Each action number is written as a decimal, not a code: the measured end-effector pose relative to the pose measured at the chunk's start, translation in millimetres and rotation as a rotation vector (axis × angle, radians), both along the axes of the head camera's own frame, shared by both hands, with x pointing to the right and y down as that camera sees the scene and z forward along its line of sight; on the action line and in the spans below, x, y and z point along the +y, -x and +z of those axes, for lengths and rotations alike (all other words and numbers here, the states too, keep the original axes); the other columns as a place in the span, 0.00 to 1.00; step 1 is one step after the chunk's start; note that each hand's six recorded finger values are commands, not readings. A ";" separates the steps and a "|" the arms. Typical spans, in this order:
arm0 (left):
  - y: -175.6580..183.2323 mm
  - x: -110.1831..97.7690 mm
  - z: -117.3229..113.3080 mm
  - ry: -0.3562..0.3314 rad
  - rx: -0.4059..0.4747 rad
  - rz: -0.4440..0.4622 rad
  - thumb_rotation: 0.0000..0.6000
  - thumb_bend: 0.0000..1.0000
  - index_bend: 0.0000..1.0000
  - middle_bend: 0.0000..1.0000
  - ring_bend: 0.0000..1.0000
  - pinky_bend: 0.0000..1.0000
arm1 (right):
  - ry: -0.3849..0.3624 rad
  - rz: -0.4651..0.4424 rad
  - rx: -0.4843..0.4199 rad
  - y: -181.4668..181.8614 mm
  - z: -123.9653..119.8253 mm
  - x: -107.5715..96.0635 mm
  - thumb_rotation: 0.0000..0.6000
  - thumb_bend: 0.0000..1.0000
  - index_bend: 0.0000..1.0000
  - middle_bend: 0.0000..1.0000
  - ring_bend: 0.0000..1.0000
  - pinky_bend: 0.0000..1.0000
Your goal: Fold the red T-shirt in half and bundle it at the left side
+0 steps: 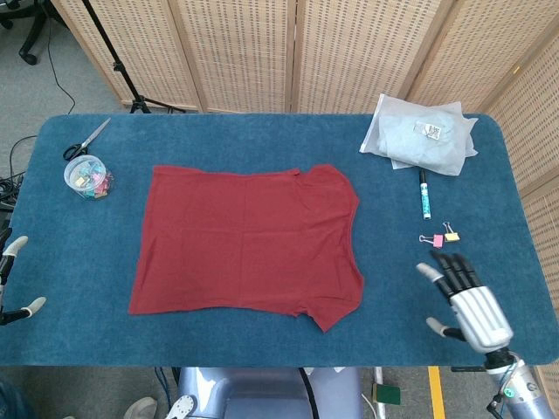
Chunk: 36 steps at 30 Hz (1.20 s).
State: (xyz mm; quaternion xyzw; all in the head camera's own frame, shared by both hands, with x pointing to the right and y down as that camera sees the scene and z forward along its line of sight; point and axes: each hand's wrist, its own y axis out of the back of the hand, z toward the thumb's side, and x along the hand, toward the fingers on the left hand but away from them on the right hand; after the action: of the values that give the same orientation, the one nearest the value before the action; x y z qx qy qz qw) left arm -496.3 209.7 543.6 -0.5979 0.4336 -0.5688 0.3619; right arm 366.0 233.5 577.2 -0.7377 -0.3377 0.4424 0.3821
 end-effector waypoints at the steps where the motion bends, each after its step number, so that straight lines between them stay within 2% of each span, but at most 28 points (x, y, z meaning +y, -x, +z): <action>1: -0.1 -0.4 0.3 0.001 -0.001 0.000 1.00 0.00 0.00 0.00 0.00 0.00 | 0.015 -0.037 -0.012 7.8 3.7 2.6 1.00 0.00 0.22 0.00 0.00 0.00; 6: 0.8 -1.4 -0.2 -0.001 0.000 -0.006 1.00 0.00 0.00 0.00 0.00 0.00 | 0.093 -0.202 -0.032 53.1 33.2 14.8 1.00 0.00 0.26 0.00 0.00 0.00; 13: 4.4 -1.9 -0.5 0.002 0.003 -0.019 1.00 0.00 0.00 0.00 0.00 0.00 | 0.142 -0.345 -0.029 117.7 66.4 26.6 1.00 0.00 0.30 0.00 0.00 0.00; 22: 7.0 -3.9 -1.4 0.004 0.011 -0.029 1.00 0.00 0.00 0.00 0.00 0.00 | 0.102 -0.396 -0.010 164.3 79.5 23.1 1.00 0.00 0.32 0.00 0.00 0.00; 36: 8.3 -4.4 -2.4 0.008 0.017 -0.034 1.00 0.00 0.00 0.00 0.00 0.00 | 0.077 -0.395 0.087 176.7 98.1 14.8 1.00 0.00 0.34 0.00 0.00 0.00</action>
State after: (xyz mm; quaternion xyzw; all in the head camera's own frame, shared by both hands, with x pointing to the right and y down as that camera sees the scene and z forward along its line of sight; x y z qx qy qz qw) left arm -504.6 205.4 541.2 -0.5967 0.4444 -0.5716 0.3460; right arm 189.2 248.2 675.2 -0.7839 -0.1523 0.4028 0.4473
